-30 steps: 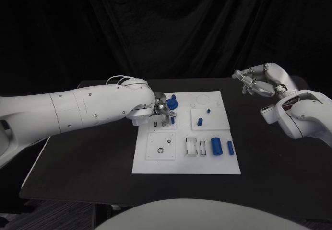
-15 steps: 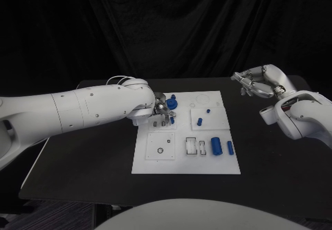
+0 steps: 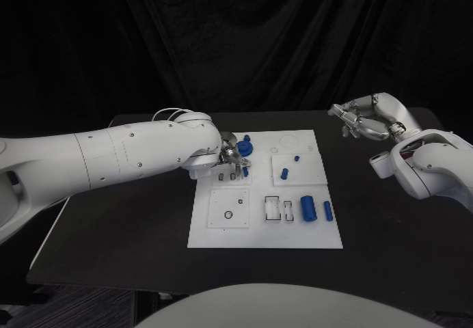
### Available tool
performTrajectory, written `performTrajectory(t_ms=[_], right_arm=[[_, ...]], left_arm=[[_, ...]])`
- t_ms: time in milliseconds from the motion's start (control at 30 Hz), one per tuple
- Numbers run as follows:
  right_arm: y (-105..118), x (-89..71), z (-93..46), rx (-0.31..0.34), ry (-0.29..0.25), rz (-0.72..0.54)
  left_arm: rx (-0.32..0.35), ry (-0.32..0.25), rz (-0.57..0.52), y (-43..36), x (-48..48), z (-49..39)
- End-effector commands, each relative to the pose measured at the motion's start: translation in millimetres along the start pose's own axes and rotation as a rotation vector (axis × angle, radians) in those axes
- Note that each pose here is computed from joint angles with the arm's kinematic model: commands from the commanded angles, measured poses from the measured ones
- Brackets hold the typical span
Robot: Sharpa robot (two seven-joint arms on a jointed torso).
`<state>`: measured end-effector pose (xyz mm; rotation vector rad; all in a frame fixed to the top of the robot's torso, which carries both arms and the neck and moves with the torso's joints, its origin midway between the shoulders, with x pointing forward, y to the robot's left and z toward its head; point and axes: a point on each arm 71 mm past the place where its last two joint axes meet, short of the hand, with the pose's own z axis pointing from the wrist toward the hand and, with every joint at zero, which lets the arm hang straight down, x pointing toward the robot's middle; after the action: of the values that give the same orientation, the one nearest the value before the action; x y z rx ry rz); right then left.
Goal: Assemble the parts on the task board
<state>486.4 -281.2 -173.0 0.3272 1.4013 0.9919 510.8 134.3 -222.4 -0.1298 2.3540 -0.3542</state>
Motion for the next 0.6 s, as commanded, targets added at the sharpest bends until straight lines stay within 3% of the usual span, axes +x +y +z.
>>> performTrajectory(t_ms=[33,600], right_arm=[[-1.8,1.7,-0.3,0.021,0.013,0.001],[-1.9,2.9,0.5,0.025,0.02,0.004]], left_arm=[[0.022,0.013,0.013,-2.3,2.1,0.7],[0.021,0.038,0.028,-4.6,5.3,1.9]])
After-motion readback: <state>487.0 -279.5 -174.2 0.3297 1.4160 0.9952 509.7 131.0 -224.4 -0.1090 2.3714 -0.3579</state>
